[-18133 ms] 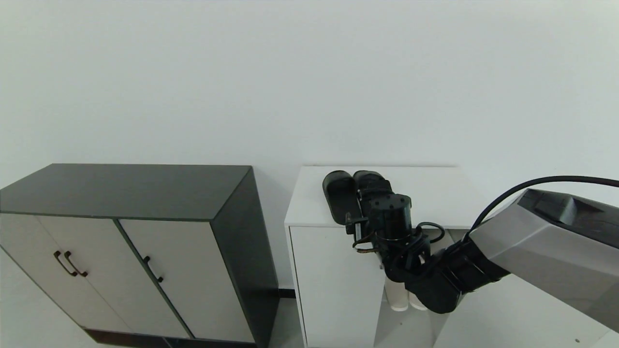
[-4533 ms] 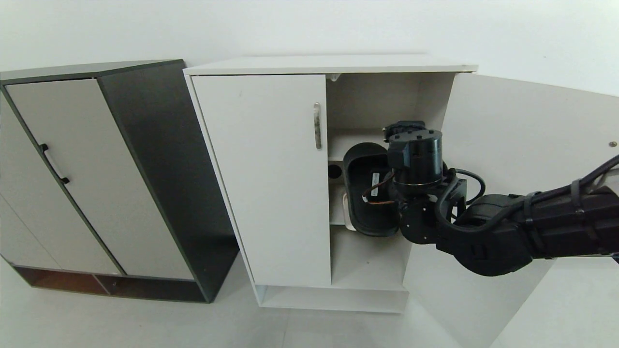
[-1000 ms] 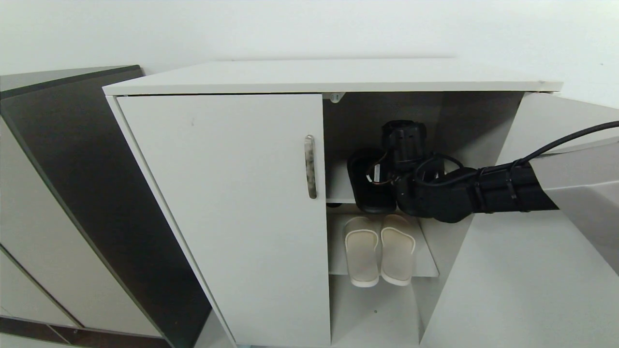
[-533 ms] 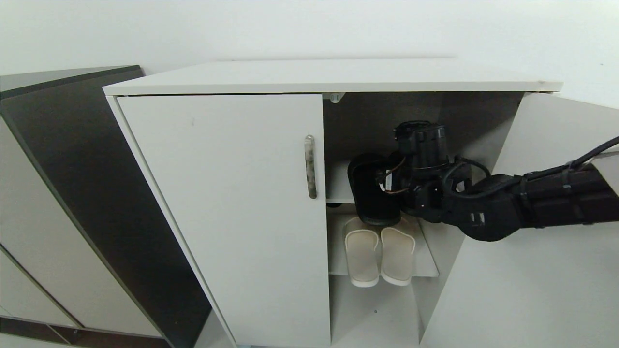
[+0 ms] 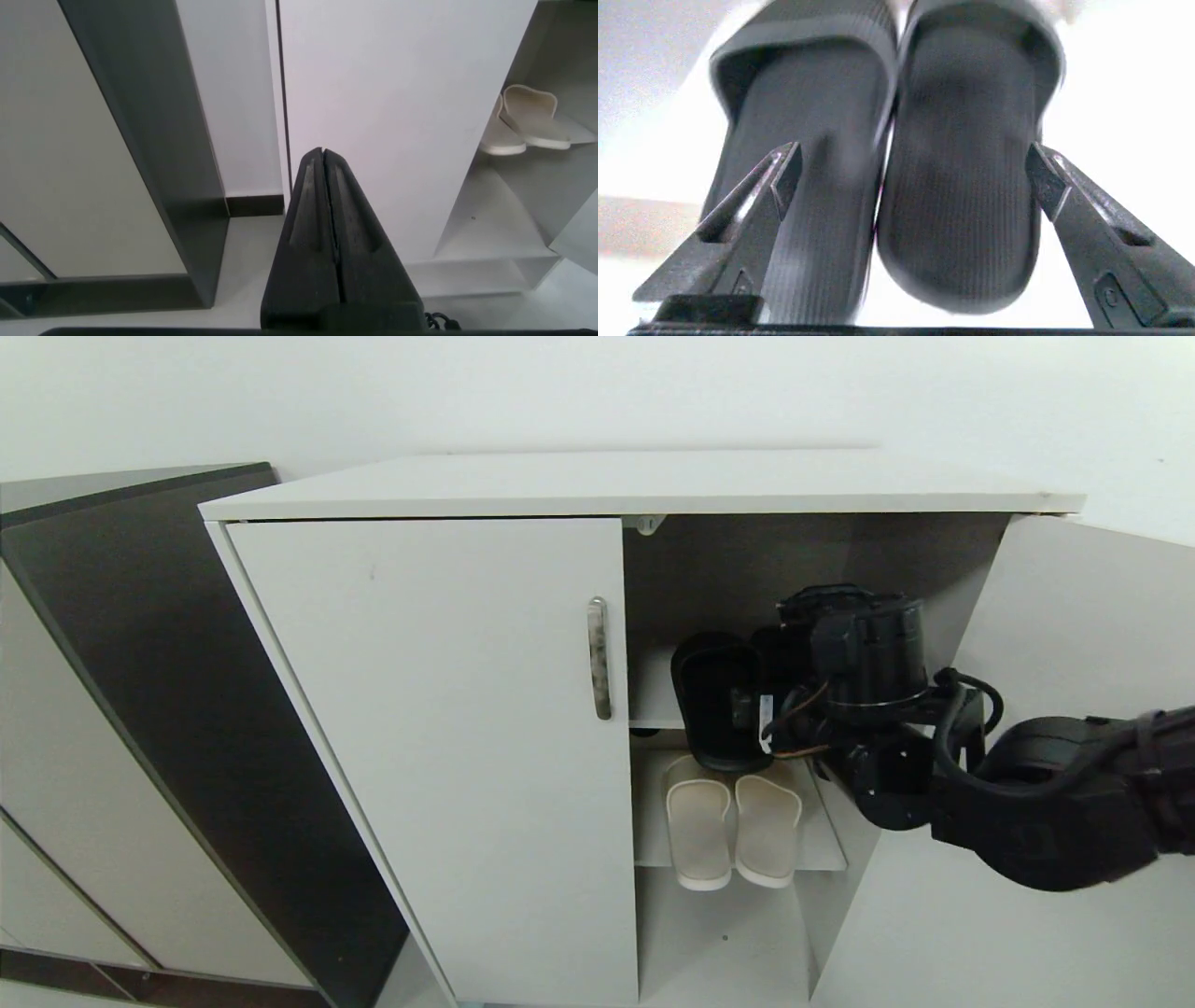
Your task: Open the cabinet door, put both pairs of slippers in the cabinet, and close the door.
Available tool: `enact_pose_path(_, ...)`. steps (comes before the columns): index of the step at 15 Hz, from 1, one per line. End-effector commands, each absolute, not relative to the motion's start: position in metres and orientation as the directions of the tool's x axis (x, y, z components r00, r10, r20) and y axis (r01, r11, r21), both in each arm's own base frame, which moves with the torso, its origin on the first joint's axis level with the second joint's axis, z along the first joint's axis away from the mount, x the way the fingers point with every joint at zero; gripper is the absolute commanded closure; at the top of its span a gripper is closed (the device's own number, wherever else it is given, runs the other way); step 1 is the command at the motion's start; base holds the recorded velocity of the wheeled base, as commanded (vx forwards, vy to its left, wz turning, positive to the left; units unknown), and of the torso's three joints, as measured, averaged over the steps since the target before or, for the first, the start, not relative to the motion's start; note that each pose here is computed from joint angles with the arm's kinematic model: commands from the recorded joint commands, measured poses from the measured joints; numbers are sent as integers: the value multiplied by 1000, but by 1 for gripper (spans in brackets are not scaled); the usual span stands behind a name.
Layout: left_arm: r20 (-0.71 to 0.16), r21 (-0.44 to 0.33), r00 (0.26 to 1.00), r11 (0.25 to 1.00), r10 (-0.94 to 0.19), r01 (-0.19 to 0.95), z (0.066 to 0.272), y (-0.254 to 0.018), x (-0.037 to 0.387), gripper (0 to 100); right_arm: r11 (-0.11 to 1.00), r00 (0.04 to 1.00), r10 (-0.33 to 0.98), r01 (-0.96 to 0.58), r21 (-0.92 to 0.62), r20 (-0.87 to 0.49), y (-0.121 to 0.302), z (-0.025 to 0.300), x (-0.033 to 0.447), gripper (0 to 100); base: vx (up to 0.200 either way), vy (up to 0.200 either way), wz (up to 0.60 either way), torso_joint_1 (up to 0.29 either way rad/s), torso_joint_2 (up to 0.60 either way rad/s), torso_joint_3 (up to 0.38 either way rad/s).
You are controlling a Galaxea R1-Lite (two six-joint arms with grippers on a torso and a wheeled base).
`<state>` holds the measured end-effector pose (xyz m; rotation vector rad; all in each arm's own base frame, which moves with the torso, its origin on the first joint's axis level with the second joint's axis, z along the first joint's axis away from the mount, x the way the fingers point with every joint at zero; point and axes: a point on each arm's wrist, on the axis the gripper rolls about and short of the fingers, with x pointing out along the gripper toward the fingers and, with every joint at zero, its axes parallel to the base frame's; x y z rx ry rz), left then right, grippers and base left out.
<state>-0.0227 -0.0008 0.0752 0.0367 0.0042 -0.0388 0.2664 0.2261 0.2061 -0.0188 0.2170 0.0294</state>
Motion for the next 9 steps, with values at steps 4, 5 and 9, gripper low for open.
enact_pose_path(4,-5,37,999,999,-38,38,75,-1,-23,100,984,968,176,-176,13,-180,232,204,209,100,0,0,0,0,0,0)
enact_pose_path(5,-5,35,999,999,-37,37,75,-1,-23,100,982,963,183,-186,-1,-197,237,197,207,100,0,0,0,0,0,0)
enact_pose_path(9,-5,37,999,999,-38,38,75,-1,-23,100,982,960,180,-188,-18,-216,245,187,210,100,0,0,0,0,0,0)
